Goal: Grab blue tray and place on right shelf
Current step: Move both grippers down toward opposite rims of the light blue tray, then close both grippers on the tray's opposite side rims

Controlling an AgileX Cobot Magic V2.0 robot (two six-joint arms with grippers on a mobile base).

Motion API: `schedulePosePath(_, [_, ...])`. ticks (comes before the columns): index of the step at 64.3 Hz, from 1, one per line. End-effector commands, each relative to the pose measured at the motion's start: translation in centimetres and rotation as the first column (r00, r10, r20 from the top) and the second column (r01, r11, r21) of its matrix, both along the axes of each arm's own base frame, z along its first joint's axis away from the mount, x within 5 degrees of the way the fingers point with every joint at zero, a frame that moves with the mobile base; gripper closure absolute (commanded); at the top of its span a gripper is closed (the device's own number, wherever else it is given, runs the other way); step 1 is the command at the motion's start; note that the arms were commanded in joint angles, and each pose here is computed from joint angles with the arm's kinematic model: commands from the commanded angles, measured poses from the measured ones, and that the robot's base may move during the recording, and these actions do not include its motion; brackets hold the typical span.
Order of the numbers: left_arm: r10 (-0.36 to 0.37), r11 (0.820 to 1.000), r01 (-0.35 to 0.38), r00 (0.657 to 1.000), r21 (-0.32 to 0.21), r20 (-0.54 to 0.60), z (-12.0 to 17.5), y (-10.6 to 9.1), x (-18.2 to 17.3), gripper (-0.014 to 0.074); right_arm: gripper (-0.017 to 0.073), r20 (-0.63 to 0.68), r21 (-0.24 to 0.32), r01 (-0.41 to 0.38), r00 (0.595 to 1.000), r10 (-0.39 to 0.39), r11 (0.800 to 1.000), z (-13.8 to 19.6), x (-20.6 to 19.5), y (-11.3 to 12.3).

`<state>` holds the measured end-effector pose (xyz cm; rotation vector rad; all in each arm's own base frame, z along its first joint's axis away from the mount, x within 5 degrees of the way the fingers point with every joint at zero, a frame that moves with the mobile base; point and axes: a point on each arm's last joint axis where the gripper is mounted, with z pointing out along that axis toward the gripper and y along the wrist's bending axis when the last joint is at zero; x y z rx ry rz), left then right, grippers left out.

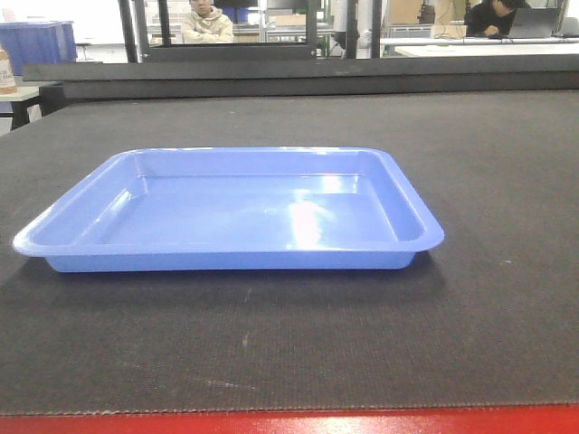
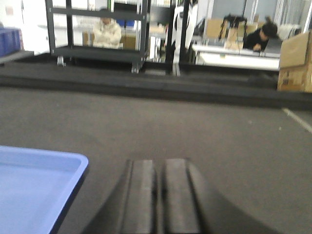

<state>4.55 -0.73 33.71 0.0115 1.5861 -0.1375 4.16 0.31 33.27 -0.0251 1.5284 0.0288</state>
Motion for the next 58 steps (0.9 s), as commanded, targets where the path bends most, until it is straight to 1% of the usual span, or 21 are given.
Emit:
schedulePosePath(1, [0.004, 1.0, -0.003, 1.0, -0.012, 0.024, 1.9, 0.0, 1.2, 0.0355, 0.0149, 0.02, -0.005, 0.008, 1.0, -0.007, 1.0, 1.9, 1.7, -0.1])
schedulePosePath(4, [0.004, 1.0, -0.004, 1.0, -0.011, -0.008, 1.9, 0.0, 2.0, 0.0293, 0.0076, -0.018, -0.005, 0.008, 1.0, -0.008, 1.0, 1.8, 2.7, -0.1])
schedulePosePath(6, [-0.002, 1.0, 0.001, 0.999, -0.025, -0.039, 1.7, -0.1, 2.7, 0.0239, 0.0016, -0.042, -0.005, 0.004, 0.999, -0.004, 1.0, 1.7, 3.6, 0.0])
schedulePosePath(8, [-0.009, 0.999, 0.007, 0.998, -0.034, -0.065, 1.6, -0.2, 3.3, 0.0217, -0.0033, -0.063, -0.005, -0.005, 0.998, 0.004, 1.0, 1.8, 4.3, 0.0])
schedulePosePath(12, [-0.044, 0.999, 0.042, 0.995, -0.029, -0.095, 1.6, -0.5, 4.2, 0.0208, -0.0057, -0.099, -0.004, -0.03, 0.995, 0.029, 1.0, 2.2, 5.5, 0.3])
schedulePosePath(14, [-0.08, 0.997, 0.081, 0.988, 0.005, -0.13, 1.6, -0.9, 4.6, 0.0208, -0.0052, -0.11, -0.001, -0.052, 0.993, 0.052, 0.999, 2.8, 6.2, 0.6])
schedulePosePath(18, [-0.157, 0.98, 0.178, 0.967, 0.091, -0.201, 1.9, -1.8, 5.4, 0.0207, -0.0052, -0.139, 0.014, -0.107, 0.984, 0.108, 0.994, 3.7, 7.6, 1.3])
schedulePosePath(21, [-0.204, 0.963, 0.239, 0.947, 0.121, -0.249, 2.1, -2.4, 6.0, 0.0207, -0.0052, -0.16, 0.023, -0.15, 0.975, 0.152, 0.988, 4.4, 8.5, 2.0])
schedulePosePath(27, [-0.281, 0.937, 0.328, 0.912, 0.122, -0.3, 3.1, -3.9, 7.7, 0.0207, -0.0052, -0.221, 0.041, -0.246, 0.943, 0.249, 0.968, 5.8, 10.7, 3.8])
schedulePosePath(31, [-0.311, 0.923, 0.365, 0.893, 0.12, -0.325, 3.7, -4.9, 9.3, 0.0207, -0.0052, -0.274, 0.059, -0.306, 0.91, 0.31, 0.95, 6.3, 12.2, 5.3])
schedulePosePath(34, [-0.324, 0.916, 0.385, 0.878, 0.116, -0.353, 4.0, -5.7, 10.5, 0.0207, -0.0052, -0.332, 0.081, -0.349, 0.874, 0.355, 0.934, 6.4, 13.7, 6.7])
schedulePosePath(37, [-0.323, 0.915, 0.39, 0.864, 0.107, -0.386, 4.3, -6.2, 11.8, 0.0208, -0.0052, -0.385, 0.11, -0.366, 0.842, 0.379, 0.924, 6.5, 15.1, 7.8])
schedulePosePath(41, [-0.316, 0.917, 0.391, 0.834, 0.081, -0.452, 4.3, -6.8, 13.6, 0.0208, -0.0052, -0.453, 0.145, -0.359, 0.804, 0.385, 0.922, 6.4, 17.0, 8.7])
schedulePosePath(45, [-0.307, 0.921, 0.386, 0.801, 0.052, -0.514, 4.3, -7.5, 15.5, 0.0208, -0.0052, -0.519, 0.177, -0.34, 0.765, 0.381, 0.924, 6.3, 18.7, 9.4])
schedulePosePath(49, [-0.286, 0.925, 0.377, 0.766, 0.042, -0.576, 4.1, -8.2, 17.7, 0.0208, -0.0052, -0.584, 0.207, -0.313, 0.721, 0.374, 0.927, 5.8, 20.6, 10.1])
schedulePosePath(52, [-0.25, 0.934, 0.355, 0.74, 0.047, -0.624, 3.9, -8.5, 19.2, 0.0211, -0.0052, -0.62, 0.231, -0.29, 0.692, 0.371, 0.929, 5.7, 21.8, 10.6])
schedulePosePath(53, [-0.226, 0.936, 0.346, 0.724, 0.06, -0.652, 3.5, -8.6, 19.8, 0.0214, -0.0052, -0.634, 0.241, -0.279, 0.68, 0.368, 0.93, 5.6, 22.3, 10.8])
schedulePosePath(54, [-0.211, 0.943, 0.328, 0.719, 0.056, -0.662, 3.6, -8.7, 20.3, 0.0215, -0.0052, -0.642, 0.248, -0.271, 0.673, 0.367, 0.93, 5.5, 22.6, 10.9])
schedulePosePath(55, [-0.183, 0.946, 0.316, 0.701, 0.071, -0.689, 3.1, -8.7, 21.0, 0.0215, -0.0052, -0.654, 0.258, -0.259, 0.662, 0.366, 0.931, 5.3, 23.1, 11.1])
schedulePosePath(56, [-0.166, 0.953, 0.296, 0.694, 0.068, -0.7, 3.1, -8.7, 21.4, 0.0215, -0.0052, -0.662, 0.263, -0.253, 0.655, 0.365, 0.931, 5.2, 23.4, 11.3])
schedulePosePath(58, [-0.13, 0.959, 0.273, 0.666, 0.078, -0.734, 2.4, -8.9, 22.5, 0.0215, -0.0052, -0.682, 0.268, -0.242, 0.636, 0.361, 0.933, 4.7, 24.3, 11.6])
